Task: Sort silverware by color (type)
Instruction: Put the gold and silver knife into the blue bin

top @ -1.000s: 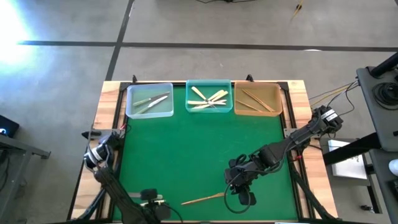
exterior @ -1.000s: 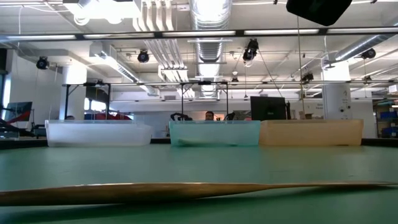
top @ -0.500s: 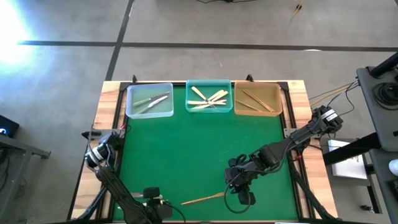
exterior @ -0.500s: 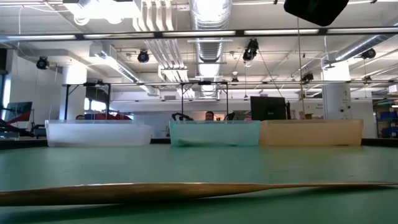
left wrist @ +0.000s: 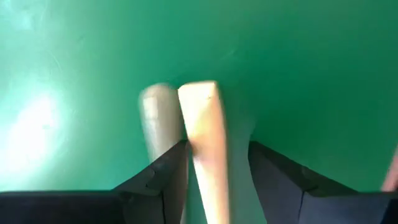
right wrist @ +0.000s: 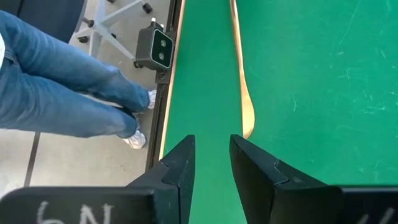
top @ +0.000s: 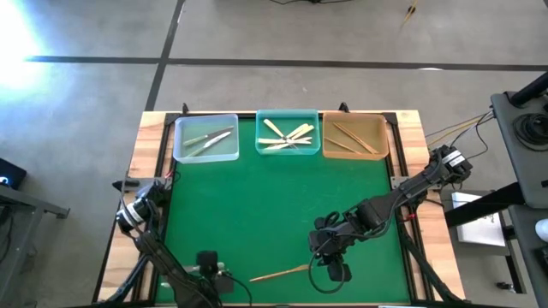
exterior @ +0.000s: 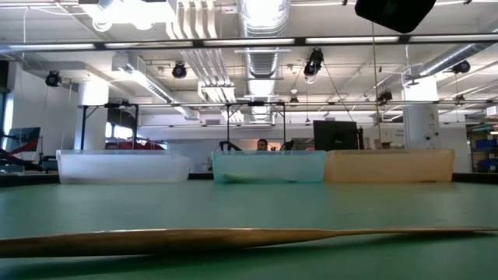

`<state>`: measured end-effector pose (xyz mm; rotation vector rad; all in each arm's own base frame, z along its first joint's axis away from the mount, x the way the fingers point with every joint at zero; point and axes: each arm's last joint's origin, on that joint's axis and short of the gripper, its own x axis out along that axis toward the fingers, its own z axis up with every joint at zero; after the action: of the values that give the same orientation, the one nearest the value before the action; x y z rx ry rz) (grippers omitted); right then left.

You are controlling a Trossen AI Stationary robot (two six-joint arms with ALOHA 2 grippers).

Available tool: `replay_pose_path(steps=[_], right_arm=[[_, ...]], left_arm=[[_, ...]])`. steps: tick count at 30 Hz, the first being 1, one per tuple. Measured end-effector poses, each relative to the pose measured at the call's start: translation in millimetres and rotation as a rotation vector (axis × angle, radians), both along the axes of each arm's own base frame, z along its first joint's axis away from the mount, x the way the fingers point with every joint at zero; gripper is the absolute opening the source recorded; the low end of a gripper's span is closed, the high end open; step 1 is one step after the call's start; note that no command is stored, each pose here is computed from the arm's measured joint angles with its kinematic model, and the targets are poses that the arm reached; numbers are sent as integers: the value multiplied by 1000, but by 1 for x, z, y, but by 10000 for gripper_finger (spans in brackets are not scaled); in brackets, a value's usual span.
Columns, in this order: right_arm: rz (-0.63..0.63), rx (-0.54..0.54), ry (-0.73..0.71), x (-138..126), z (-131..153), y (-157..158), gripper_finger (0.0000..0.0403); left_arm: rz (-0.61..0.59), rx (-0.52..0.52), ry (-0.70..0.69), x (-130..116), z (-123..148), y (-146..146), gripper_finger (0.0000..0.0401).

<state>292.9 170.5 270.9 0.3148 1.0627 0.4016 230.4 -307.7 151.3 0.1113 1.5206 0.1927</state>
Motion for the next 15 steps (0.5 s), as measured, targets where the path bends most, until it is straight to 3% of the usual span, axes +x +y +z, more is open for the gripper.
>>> replay_pose_path(steps=[5, 15], right_arm=[[0, 0, 0, 0, 0, 0, 91], [-9, -15, -8, 0, 0, 0, 89]], left_arm=[[1, -69, -41, 3, -4, -4, 151], [14, -77, -50, -2, -22, 3, 151]])
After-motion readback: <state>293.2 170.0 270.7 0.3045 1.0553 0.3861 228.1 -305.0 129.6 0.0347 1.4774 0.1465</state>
